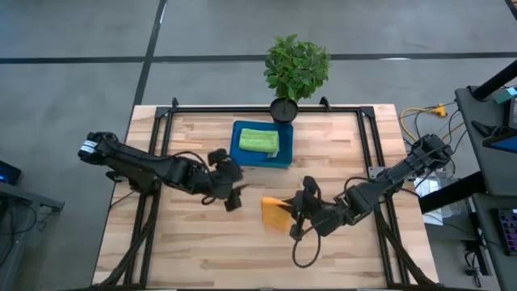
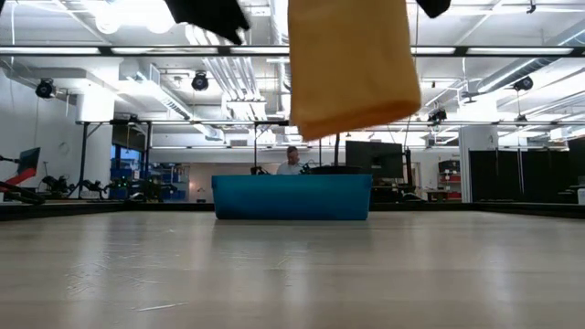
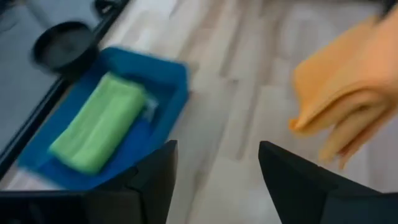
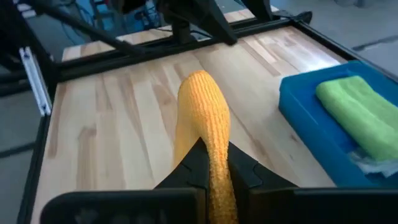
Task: Fold microfiber towels
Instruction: Put the yellow microfiber towel into the blue bin
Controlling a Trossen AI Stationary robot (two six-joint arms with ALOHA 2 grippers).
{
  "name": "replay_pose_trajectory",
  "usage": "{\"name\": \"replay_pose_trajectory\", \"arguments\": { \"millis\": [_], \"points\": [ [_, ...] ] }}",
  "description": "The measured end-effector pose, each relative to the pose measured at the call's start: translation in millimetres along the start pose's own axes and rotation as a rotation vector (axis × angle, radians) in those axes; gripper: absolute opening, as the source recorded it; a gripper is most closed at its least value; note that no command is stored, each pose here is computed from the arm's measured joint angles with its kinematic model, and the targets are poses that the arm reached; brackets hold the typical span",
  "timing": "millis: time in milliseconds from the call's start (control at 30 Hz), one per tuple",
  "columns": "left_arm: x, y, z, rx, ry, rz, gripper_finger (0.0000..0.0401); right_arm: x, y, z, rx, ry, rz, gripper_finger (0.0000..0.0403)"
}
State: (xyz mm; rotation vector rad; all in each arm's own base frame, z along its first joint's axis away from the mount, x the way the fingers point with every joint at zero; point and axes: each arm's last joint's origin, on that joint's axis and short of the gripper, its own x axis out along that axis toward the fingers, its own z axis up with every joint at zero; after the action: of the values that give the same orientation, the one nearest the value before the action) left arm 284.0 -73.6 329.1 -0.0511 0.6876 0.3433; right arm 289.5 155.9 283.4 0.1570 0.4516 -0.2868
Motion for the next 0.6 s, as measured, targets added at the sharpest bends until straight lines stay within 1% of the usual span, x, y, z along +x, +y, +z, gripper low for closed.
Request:
{"name": "replay_pose_trajectory", "arguments": {
  "millis": [167, 300, 400, 467, 600],
  "points": [
    [-13.9, 20.1, -8.2, -0.071, 0.061, 0.126, 0.0214, 14.7, -14.9, -2.6, 0.124, -0.009, -0.051, 0.0012],
    [-24.1, 32.0, -12.0, -0.069, 0.071, 0.201, 0.0214, 30.3, -28.3, -7.6, 0.259, -0.098, -0.043, 0.0012],
    [-29.6, 38.2, -13.6, -0.057, 0.056, 0.21, 0.0214, 42.7, -41.9, -12.9, 0.365, -0.188, -0.007, 0.0012],
    [-32.3, 41.6, -16.8, -0.055, 0.054, 0.212, 0.0214, 51.8, -54.9, -15.1, 0.457, -0.256, 0.007, 0.0012],
    [-33.0, 47.7, -27.0, -0.048, 0.066, 0.222, 0.0215, 68.3, -85.7, -15.8, 0.629, -0.386, -0.011, 0.0012]
  ]
}}
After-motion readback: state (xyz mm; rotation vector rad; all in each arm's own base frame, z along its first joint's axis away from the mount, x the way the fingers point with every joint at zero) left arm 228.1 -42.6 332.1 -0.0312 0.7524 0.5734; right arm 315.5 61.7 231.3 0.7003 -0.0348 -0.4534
